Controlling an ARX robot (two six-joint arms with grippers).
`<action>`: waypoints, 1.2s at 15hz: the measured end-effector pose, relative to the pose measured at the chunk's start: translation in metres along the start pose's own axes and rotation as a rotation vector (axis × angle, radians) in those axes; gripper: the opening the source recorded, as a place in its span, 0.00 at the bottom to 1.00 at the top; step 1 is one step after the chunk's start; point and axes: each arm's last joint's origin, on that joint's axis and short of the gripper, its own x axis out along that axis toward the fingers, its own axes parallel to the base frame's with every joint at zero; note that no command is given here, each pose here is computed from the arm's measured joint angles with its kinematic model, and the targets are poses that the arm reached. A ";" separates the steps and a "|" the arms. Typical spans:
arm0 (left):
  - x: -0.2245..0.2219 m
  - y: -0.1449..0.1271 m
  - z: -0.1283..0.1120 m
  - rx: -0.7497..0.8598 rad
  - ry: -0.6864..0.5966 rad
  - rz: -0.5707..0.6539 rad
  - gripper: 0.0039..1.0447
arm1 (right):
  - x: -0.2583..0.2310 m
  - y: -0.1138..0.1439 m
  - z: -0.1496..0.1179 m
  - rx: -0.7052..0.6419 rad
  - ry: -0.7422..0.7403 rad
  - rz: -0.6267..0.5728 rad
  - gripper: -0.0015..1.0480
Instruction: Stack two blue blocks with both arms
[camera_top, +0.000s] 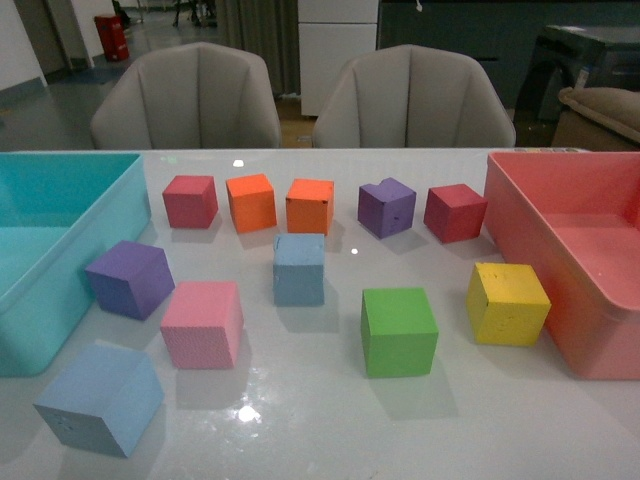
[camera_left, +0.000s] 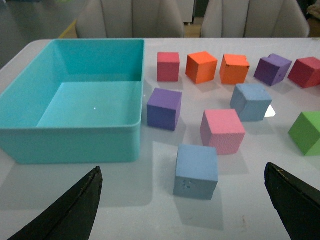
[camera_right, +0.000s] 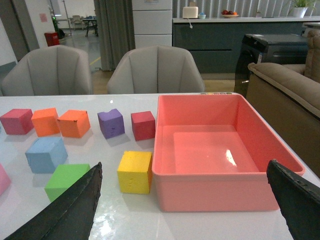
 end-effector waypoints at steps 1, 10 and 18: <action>-0.002 -0.001 0.011 -0.003 -0.042 -0.023 0.94 | 0.000 0.000 0.000 0.000 0.000 0.000 0.94; 0.156 -0.006 0.019 0.076 0.314 -0.136 0.94 | 0.000 0.000 0.000 0.000 0.000 0.000 0.94; 0.187 -0.007 -0.016 0.054 0.523 -0.154 0.94 | 0.000 0.000 0.000 0.000 0.000 0.000 0.94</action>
